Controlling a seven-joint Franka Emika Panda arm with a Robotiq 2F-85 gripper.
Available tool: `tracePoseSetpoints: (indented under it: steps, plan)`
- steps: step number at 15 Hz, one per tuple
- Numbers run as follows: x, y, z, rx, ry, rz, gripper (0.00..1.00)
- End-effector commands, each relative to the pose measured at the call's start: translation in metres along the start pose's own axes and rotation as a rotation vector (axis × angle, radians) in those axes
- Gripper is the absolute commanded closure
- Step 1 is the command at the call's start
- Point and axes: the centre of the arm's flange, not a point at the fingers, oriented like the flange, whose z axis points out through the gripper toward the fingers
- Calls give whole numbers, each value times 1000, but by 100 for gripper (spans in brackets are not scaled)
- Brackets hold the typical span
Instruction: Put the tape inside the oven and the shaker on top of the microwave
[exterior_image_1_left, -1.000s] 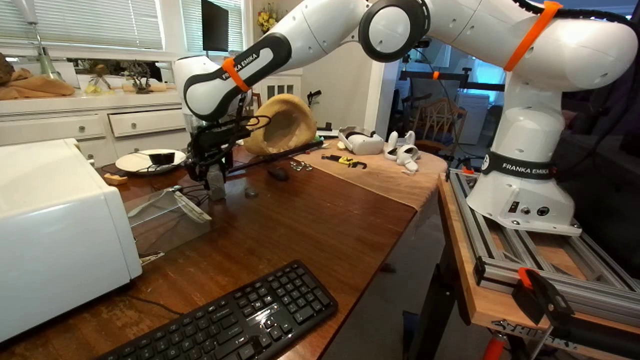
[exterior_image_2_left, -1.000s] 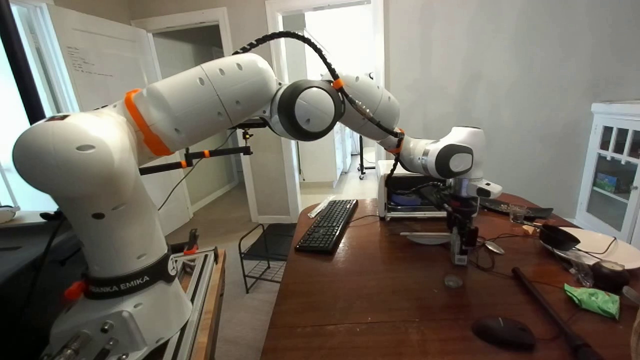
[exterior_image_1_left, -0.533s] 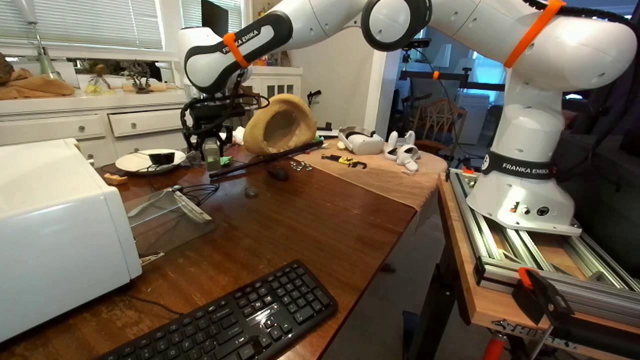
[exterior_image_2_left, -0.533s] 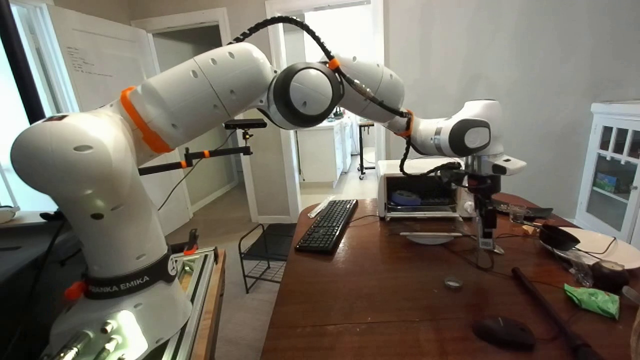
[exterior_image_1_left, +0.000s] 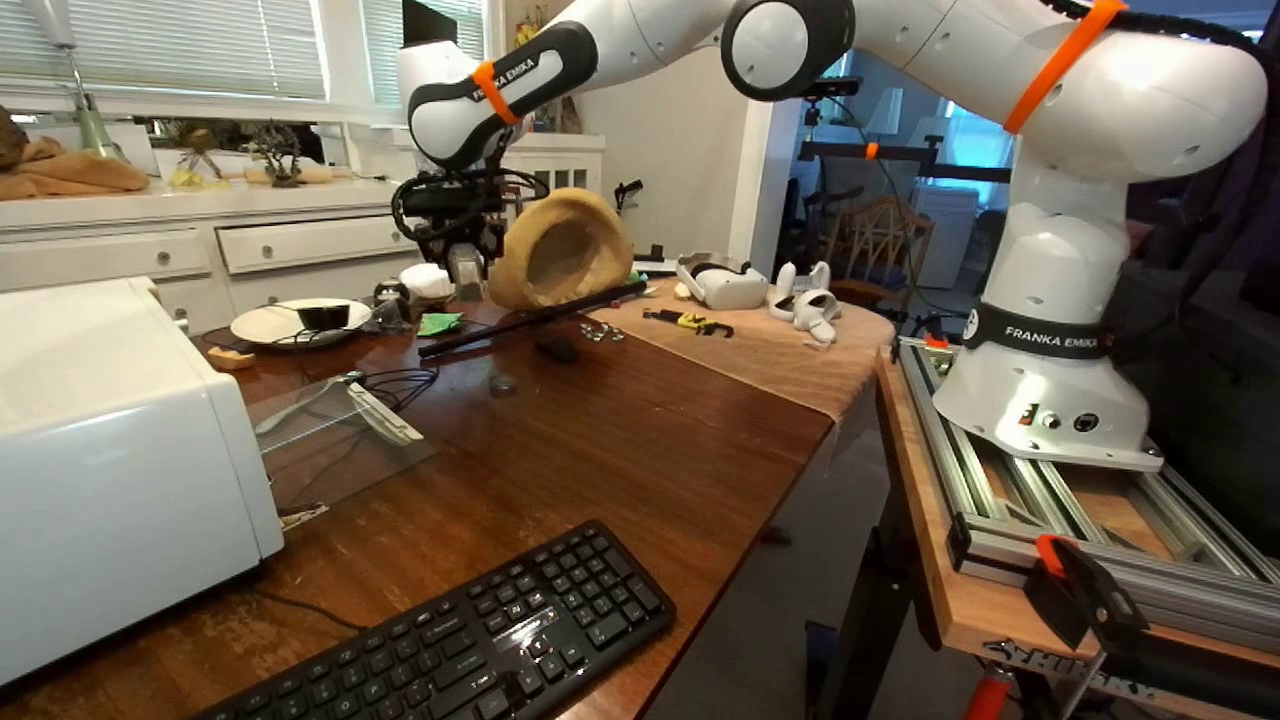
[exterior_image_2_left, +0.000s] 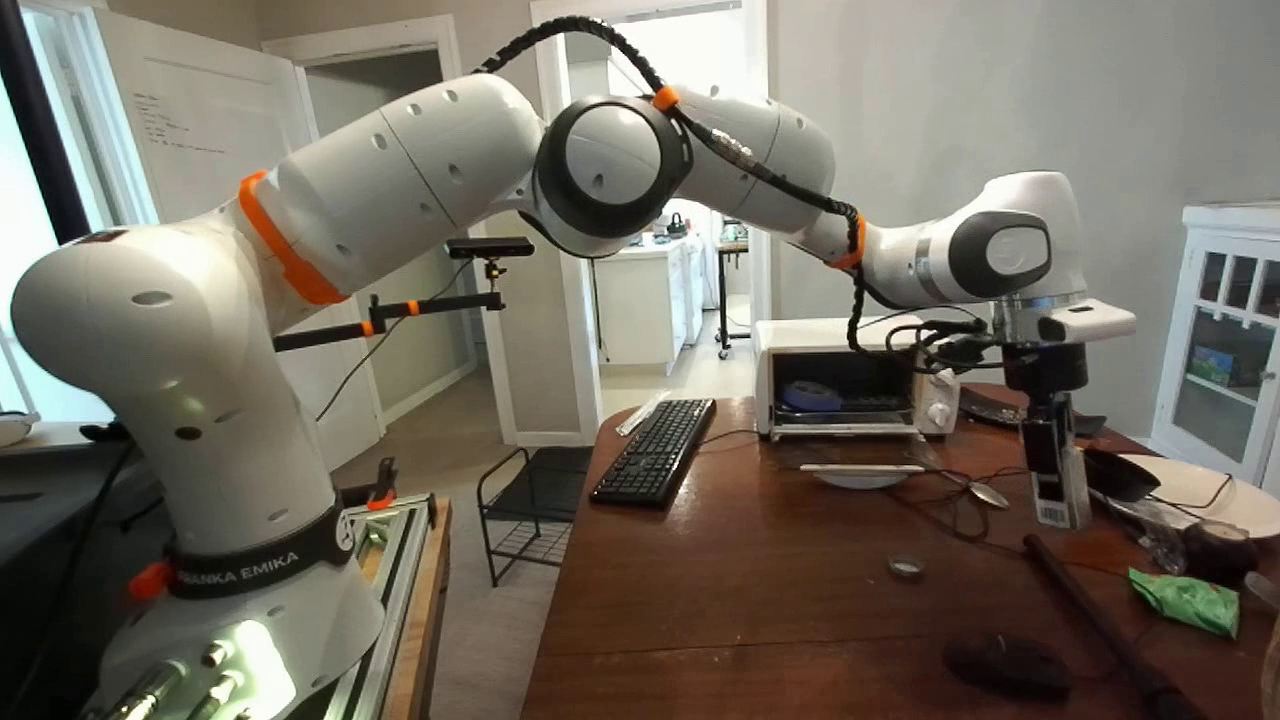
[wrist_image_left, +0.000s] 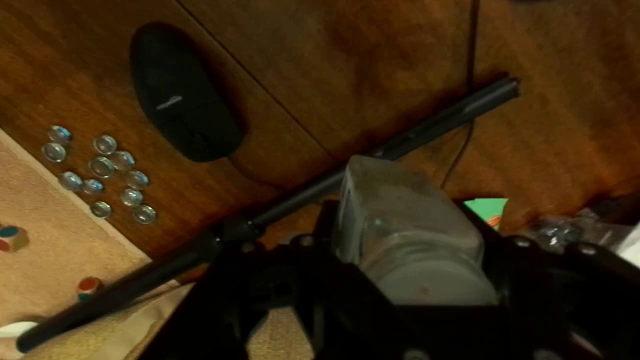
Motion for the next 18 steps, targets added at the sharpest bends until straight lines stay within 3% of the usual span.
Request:
tracePoseSetpoints:
  steps: [1, 6, 10, 13, 18]
  plan:
    - [0, 10, 6, -79, -108, 62, 69]
    - [-34, 5, 3, 5, -272, -182, 69]
    - [-82, -32, -13, 109, -329, -374, 69]
    - [-131, -68, -51, 162, -341, -540, 69]
    - [-229, -117, -151, 280, -275, -819, 69]
